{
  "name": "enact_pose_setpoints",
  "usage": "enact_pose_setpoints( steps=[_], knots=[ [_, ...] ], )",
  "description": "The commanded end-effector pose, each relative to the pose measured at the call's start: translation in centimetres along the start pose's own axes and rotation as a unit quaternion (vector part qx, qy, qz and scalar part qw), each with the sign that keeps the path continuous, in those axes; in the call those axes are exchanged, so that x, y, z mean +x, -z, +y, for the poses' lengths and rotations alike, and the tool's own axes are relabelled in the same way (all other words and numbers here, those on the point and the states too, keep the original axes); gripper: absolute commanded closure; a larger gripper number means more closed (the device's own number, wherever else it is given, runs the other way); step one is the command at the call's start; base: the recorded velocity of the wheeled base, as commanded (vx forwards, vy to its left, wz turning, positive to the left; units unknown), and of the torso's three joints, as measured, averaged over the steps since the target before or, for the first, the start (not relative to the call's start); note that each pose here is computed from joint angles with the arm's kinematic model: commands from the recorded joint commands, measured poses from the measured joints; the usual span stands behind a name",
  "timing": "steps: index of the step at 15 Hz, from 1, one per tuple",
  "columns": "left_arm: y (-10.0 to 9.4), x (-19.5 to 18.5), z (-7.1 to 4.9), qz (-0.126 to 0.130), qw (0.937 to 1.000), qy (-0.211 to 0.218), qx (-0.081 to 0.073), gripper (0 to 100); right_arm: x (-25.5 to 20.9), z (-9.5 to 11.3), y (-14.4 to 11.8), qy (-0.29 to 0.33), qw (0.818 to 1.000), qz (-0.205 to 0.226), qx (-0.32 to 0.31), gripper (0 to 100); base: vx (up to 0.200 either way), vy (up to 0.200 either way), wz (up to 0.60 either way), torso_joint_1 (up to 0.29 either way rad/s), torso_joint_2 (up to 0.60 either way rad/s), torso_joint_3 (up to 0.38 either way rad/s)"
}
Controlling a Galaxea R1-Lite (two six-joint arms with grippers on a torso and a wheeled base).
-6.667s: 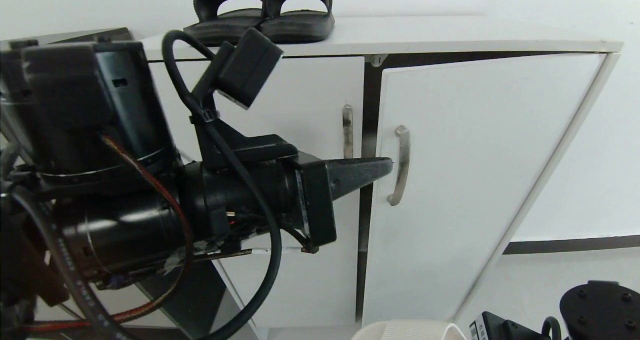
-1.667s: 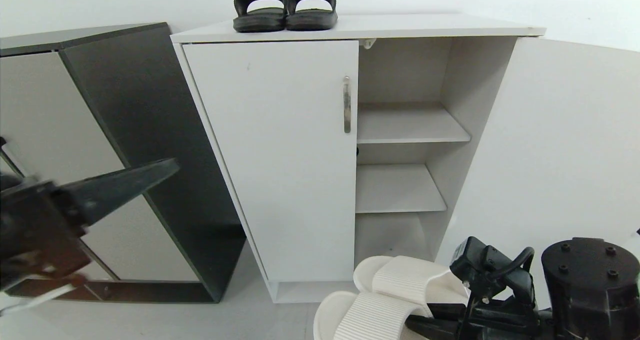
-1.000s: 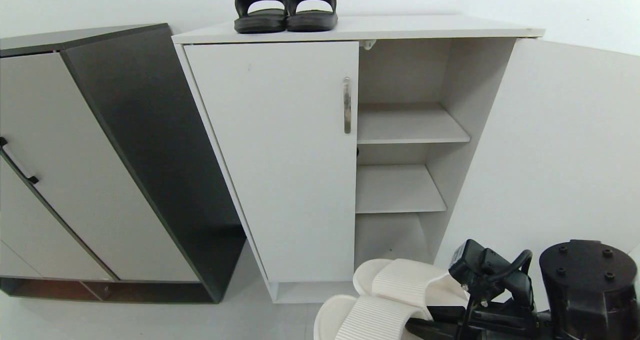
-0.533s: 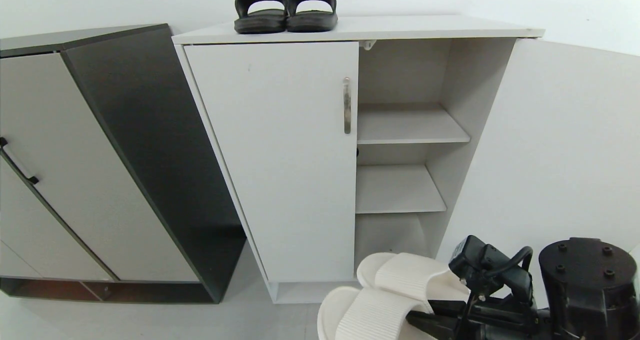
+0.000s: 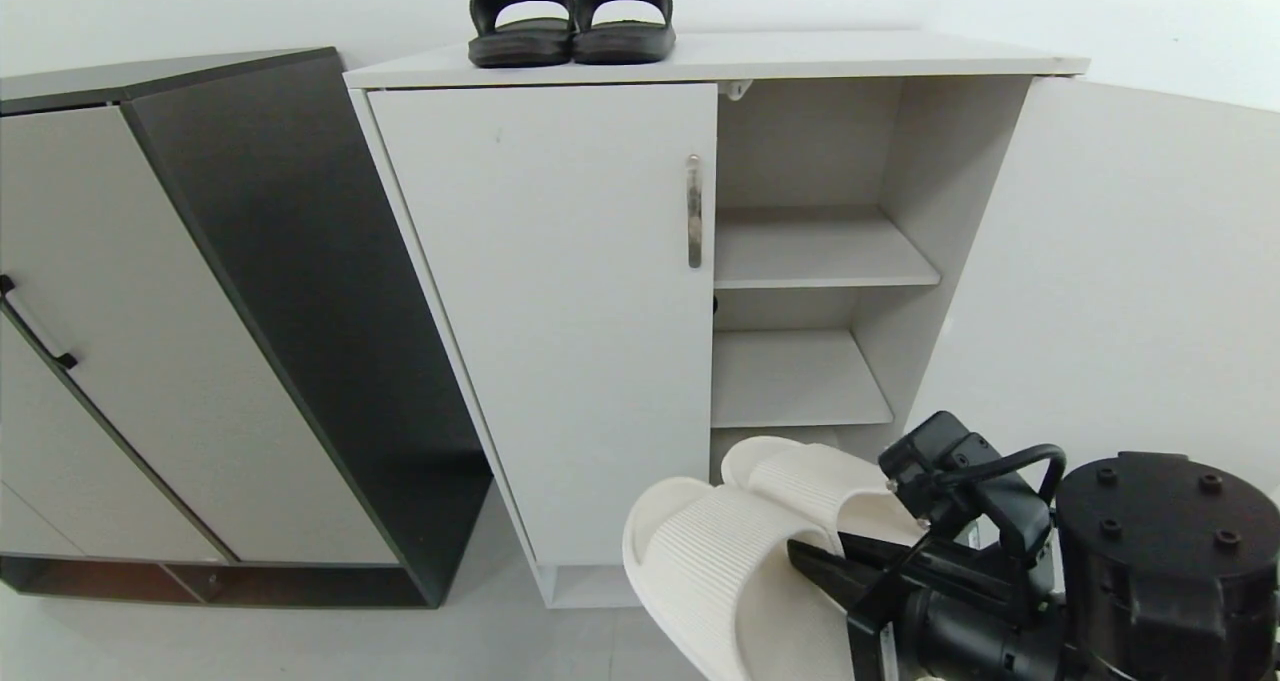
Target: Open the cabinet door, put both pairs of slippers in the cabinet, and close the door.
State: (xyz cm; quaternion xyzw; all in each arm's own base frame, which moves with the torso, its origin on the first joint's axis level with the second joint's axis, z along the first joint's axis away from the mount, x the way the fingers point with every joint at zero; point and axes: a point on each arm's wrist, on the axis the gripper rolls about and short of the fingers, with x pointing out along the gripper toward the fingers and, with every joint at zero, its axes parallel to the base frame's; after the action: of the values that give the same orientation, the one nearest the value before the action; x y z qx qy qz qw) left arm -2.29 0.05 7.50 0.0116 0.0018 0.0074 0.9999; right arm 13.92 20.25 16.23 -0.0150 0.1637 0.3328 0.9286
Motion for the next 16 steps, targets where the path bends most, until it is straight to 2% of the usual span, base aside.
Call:
enact_pose_setpoints(
  steps=[1,7,14,16],
  knots=[
    [0.0,0.0,0.0,0.001,1.0,-0.002,0.0,100,1.4,1.1,0.3,0.008,1.0,0.008,-0.004,100,0.0,0.0,0.0,0.0,0.0,0.0],
    [0.0,0.0,0.0,0.001,1.0,0.0,0.0,100,1.5,1.1,0.3,0.017,1.0,0.009,-0.004,100,0.0,0.0,0.0,0.0,0.0,0.0],
    [0.0,0.0,0.0,0.001,1.0,-0.001,0.0,100,2.0,1.1,0.9,0.02,1.0,0.02,-0.006,100,0.0,-0.2,0.0,0.004,0.0,0.002],
    [0.0,0.0,0.0,0.001,1.0,0.0,0.0,100,2.6,1.1,1.4,0.023,0.999,0.032,-0.008,100,0.0,0.0,0.0,0.0,0.0,0.0]
  ],
)
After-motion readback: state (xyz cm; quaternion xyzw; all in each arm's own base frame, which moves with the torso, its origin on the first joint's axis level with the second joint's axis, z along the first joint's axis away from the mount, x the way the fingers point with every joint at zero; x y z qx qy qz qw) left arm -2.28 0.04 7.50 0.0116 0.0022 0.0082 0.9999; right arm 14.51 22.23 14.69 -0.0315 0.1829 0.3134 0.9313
